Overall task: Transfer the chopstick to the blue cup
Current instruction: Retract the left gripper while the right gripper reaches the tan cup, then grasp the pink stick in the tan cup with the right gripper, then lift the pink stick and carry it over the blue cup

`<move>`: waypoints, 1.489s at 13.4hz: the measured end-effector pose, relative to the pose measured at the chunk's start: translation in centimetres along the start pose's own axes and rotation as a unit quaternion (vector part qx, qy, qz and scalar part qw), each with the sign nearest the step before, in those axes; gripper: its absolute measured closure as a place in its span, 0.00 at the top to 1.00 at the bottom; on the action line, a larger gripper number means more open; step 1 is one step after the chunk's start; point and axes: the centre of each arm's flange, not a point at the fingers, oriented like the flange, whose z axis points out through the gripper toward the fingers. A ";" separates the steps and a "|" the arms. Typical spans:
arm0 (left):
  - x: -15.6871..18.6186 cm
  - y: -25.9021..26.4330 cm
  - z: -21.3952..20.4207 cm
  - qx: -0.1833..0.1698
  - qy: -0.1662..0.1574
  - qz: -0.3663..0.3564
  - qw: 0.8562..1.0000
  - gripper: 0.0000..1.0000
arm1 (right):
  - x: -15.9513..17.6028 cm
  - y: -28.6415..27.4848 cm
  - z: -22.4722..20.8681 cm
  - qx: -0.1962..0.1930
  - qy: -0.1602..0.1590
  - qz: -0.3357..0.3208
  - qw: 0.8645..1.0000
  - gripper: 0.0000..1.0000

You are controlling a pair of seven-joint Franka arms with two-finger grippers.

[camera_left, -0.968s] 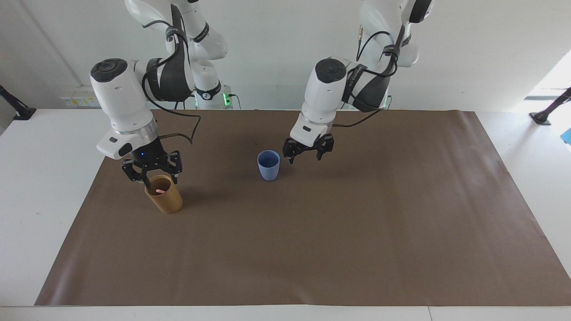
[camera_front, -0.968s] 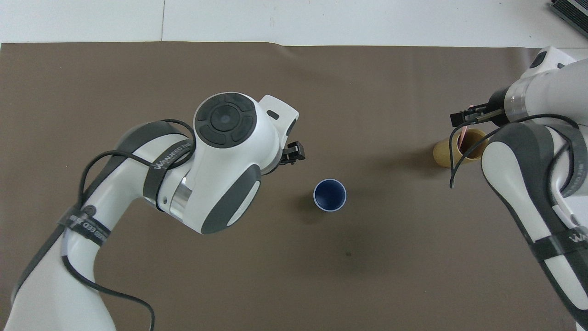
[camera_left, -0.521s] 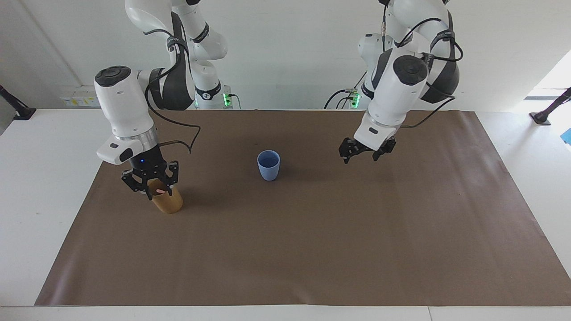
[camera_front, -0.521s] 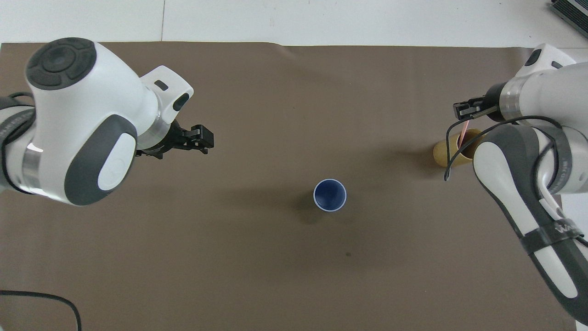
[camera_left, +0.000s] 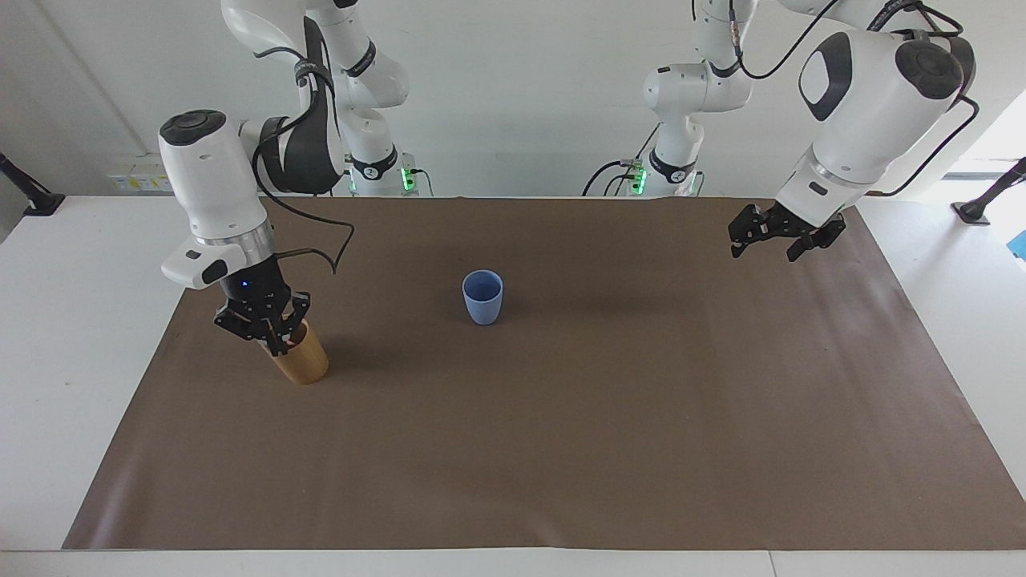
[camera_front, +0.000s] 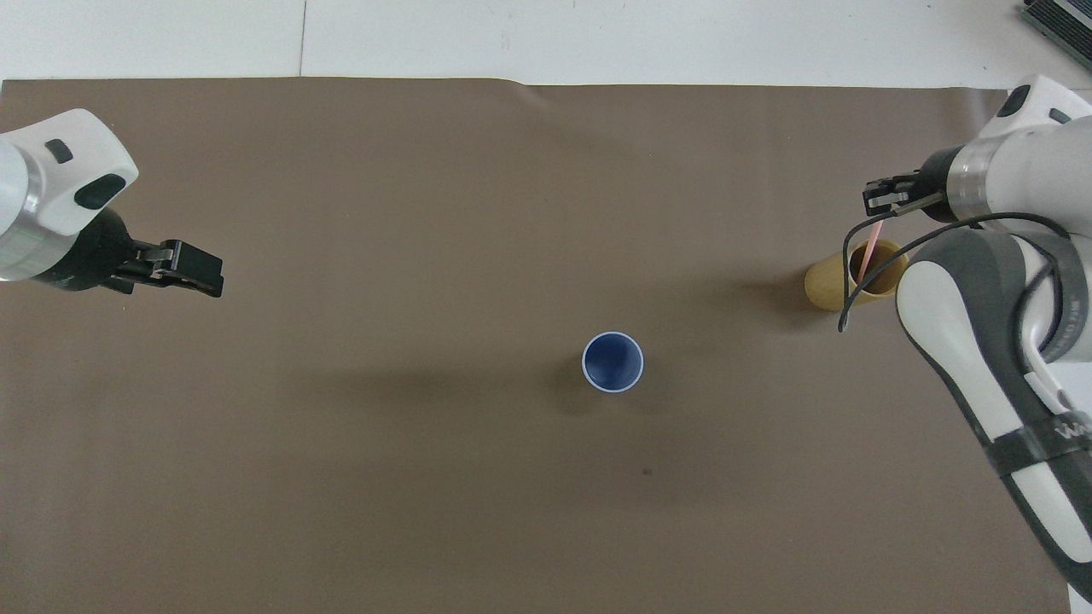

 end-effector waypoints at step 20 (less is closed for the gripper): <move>-5.7 -1.2 -8.2 0.021 -0.003 -0.011 1.000 1.00 | 0.6 -19.4 -17.9 0.051 0.038 0.007 0.998 0.08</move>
